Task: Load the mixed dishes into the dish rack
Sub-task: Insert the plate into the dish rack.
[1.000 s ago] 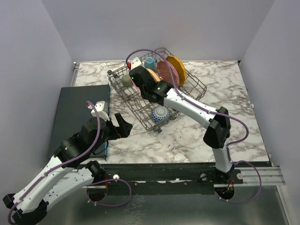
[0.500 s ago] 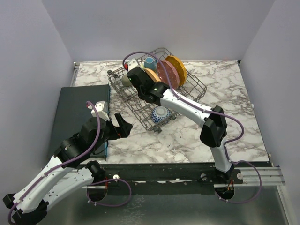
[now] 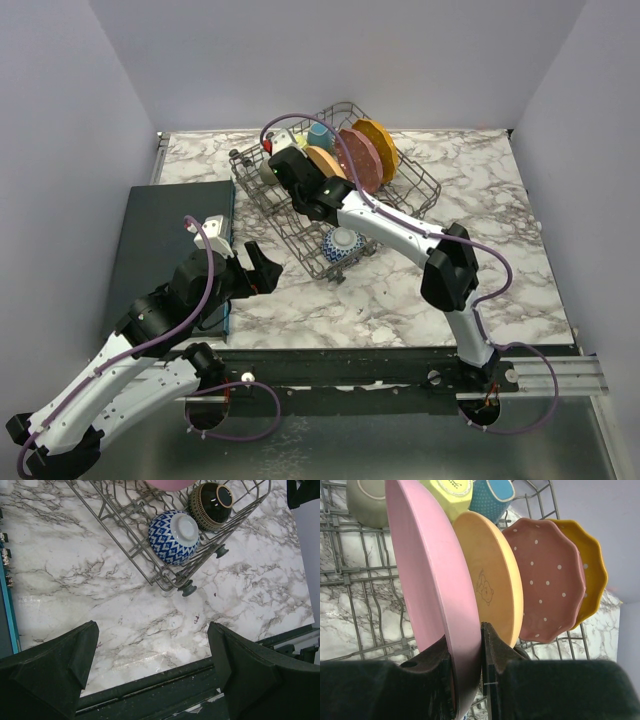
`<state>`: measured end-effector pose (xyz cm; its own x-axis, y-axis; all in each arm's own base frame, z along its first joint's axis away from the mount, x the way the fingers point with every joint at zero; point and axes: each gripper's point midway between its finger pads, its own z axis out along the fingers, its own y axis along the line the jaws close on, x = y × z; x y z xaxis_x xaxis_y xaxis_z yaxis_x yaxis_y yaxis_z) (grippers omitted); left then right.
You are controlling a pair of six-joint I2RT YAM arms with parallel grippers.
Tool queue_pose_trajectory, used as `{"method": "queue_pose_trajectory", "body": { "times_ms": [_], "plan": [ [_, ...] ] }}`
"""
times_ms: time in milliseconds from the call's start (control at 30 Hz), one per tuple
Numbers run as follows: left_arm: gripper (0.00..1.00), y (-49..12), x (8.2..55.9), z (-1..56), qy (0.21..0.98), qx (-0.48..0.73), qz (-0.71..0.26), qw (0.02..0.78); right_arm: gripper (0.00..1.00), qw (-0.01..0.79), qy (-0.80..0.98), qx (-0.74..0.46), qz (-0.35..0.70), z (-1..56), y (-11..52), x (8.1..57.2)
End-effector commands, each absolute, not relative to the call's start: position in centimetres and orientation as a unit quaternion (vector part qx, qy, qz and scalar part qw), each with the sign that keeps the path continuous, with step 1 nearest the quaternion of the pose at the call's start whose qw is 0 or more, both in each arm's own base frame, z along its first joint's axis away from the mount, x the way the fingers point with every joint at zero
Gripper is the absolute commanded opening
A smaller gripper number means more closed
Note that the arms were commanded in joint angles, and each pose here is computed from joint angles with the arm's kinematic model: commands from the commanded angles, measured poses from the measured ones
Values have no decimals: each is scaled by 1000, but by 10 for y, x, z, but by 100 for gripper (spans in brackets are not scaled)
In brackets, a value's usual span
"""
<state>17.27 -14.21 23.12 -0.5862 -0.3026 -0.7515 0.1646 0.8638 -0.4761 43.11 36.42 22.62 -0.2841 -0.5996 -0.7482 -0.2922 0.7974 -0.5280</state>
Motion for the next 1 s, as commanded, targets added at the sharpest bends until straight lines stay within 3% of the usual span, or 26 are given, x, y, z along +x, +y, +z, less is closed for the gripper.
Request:
{"method": "queue_pose_trajectory", "body": {
  "times_ms": [0,967],
  "plan": [
    [99,-137,177,232,848,-48,-249,466,1,540,788,-265,-133,233,368,438],
    [99,-137,178,232,847,-49,-248,467,1,514,804,-265,-137,203,360,443]
  ]
}}
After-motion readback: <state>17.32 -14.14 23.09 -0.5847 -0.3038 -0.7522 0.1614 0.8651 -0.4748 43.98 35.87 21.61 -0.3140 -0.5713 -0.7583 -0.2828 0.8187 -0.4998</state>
